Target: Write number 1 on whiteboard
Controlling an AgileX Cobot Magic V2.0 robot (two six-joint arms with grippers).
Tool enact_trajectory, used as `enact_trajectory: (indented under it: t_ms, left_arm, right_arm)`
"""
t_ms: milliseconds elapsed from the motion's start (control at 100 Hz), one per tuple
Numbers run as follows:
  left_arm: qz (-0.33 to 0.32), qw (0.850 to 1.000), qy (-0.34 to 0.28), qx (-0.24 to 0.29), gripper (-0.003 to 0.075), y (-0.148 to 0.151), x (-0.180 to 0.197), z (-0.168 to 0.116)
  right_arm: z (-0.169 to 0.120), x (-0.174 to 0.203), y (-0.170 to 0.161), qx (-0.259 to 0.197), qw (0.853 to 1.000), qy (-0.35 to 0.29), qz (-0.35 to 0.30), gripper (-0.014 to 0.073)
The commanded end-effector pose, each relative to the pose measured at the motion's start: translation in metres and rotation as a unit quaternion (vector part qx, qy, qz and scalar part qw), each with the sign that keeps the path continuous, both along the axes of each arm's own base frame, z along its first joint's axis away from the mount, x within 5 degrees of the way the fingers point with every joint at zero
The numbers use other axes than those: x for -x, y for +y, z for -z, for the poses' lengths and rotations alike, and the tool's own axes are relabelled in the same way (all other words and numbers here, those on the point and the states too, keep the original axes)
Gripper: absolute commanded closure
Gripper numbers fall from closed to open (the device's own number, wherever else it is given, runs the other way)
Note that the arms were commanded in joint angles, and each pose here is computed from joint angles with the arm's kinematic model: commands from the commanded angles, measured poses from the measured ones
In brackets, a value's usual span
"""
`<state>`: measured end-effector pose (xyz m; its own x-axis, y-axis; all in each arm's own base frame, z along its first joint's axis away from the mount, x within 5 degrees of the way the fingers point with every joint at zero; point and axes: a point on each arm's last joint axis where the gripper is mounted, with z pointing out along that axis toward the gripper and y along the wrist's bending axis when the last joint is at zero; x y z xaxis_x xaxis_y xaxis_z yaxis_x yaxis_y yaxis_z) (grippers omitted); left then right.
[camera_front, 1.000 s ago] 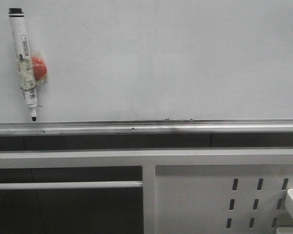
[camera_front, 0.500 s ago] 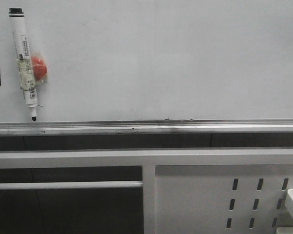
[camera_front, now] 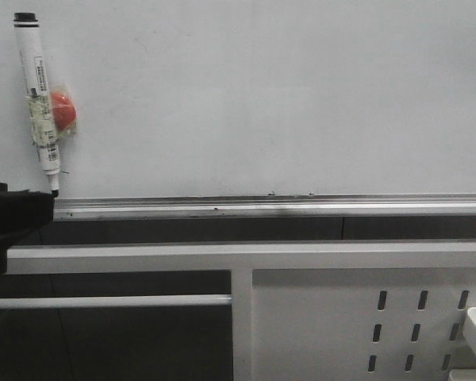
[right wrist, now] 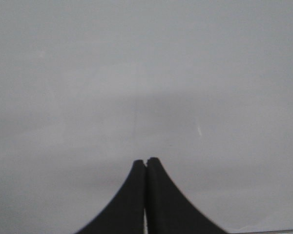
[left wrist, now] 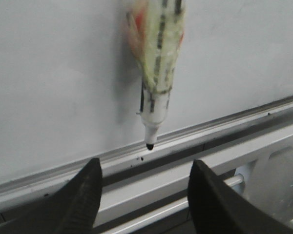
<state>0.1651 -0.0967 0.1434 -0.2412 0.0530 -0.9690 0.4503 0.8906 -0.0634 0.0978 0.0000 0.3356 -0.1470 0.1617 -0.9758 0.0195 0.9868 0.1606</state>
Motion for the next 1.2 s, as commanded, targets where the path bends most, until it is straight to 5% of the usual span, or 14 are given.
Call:
enact_trajectory:
  t_ms: [0,590,670,770,980,1080,1190]
  left_arm:
    - [-0.002,0.992,-0.107,0.072,0.0353,-0.004,-0.006,-0.025]
    - [-0.002,0.982,-0.160,0.105,0.0359,-0.020,-0.030,-0.048]
    - [-0.002,0.981,-0.161,0.105,0.0456,-0.020,-0.030,-0.049]
    - [0.006,0.981,-0.161,0.104,0.0738,-0.021,-0.029,-0.049]
    - [0.114,0.975,-0.167,0.086,0.0740,-0.037,-0.017,-0.047]
    - [0.186,0.965,-0.168,0.073,0.0740,-0.046,-0.008,-0.045]
    - [0.224,0.961,-0.154,0.053,0.0740,-0.050,-0.003,-0.041]
  right_arm:
    - [-0.018,-0.002,-0.002,0.008,0.999,-0.049,0.009,0.0664]
    - [-0.019,-0.002,-0.002,0.008,0.998,-0.056,0.010,0.0664]
    - [-0.019,-0.002,-0.002,0.008,0.998,-0.056,0.010,0.0664]
    - [-0.019,-0.002,-0.002,0.008,0.998,-0.056,0.010,0.0664]
    - [-0.020,0.001,0.002,0.053,0.998,-0.024,-0.015,0.0664]
    - [-0.028,0.002,0.011,0.127,0.989,-0.024,-0.074,0.0664]
    - [-0.036,0.001,0.030,0.153,0.972,-0.033,-0.178,0.0664]
